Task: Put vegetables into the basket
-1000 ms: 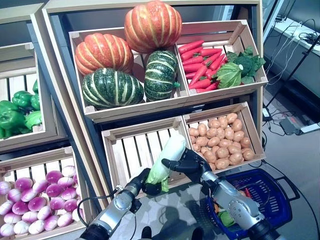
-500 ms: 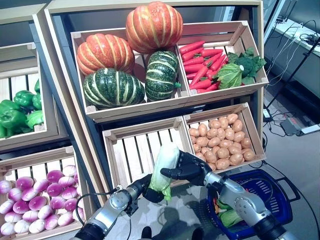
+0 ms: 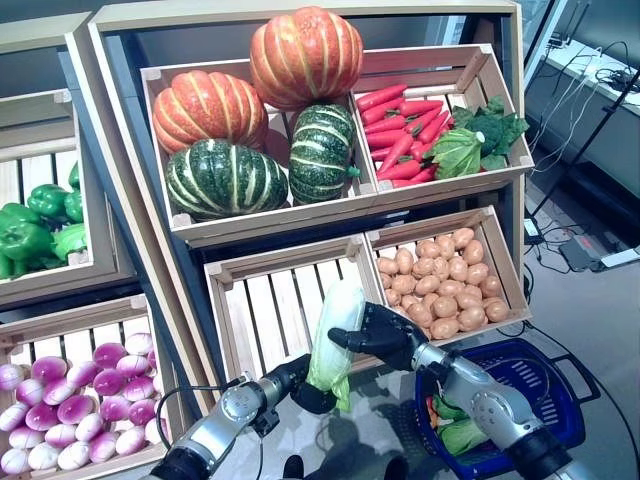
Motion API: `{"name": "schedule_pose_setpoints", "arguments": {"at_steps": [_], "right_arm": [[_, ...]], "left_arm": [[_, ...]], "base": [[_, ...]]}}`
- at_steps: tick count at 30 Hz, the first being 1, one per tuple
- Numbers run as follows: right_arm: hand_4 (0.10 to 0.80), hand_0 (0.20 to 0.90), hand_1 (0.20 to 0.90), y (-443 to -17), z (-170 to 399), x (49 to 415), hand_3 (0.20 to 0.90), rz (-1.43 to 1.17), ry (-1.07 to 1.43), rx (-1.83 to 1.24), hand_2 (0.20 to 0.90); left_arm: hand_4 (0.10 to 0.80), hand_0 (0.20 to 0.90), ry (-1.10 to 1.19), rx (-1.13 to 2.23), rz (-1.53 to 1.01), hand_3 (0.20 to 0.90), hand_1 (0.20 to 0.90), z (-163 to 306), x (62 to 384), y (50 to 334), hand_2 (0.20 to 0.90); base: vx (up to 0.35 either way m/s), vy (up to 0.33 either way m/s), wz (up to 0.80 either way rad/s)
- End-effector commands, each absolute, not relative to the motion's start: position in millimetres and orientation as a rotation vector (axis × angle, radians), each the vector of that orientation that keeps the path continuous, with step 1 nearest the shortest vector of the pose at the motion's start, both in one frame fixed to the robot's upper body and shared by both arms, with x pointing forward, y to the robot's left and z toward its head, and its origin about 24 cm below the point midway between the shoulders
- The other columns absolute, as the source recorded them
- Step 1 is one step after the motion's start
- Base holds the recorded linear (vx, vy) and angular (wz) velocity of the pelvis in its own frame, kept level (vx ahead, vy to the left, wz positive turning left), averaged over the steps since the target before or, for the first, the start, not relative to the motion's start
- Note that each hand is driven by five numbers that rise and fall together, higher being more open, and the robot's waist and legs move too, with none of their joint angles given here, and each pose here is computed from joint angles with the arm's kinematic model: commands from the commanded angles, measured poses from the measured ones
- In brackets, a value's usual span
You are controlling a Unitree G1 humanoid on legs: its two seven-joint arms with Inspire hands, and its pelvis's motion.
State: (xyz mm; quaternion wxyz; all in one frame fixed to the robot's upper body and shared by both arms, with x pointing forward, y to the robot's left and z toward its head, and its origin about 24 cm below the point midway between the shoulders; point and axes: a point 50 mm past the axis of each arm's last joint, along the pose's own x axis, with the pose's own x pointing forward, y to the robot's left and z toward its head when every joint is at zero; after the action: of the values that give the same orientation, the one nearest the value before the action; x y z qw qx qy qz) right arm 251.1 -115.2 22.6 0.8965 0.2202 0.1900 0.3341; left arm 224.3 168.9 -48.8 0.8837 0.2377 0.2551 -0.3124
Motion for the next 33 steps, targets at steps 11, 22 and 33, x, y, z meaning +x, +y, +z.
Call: {"name": "schedule_pose_setpoints", "arguments": {"at_steps": [11,22,33], "right_arm": [[0.400,0.300,0.300,-95,115,275,0.300,0.783,-0.170,0.776,0.300],[0.400,0.300,0.300,-159,139,277,0.300,0.530,-0.464,0.974,0.300],[0.400,0.300,0.300,-239,115,273,0.300,-0.027,-0.657,1.128,0.300]], "left_arm": [[0.800,0.900,0.123,0.342,-0.615,0.900,0.900,21,272,132,0.900],[0.800,0.900,0.092,0.147,-0.450,0.900,0.900,23,270,163,0.900],[0.800,0.900,0.013,0.093,-0.357,0.900,0.900,41,278,182,0.900]], "base": [[-0.006,-0.003,0.00],[-0.015,-0.006,-0.01],[-0.060,-0.022,-0.04]]}}
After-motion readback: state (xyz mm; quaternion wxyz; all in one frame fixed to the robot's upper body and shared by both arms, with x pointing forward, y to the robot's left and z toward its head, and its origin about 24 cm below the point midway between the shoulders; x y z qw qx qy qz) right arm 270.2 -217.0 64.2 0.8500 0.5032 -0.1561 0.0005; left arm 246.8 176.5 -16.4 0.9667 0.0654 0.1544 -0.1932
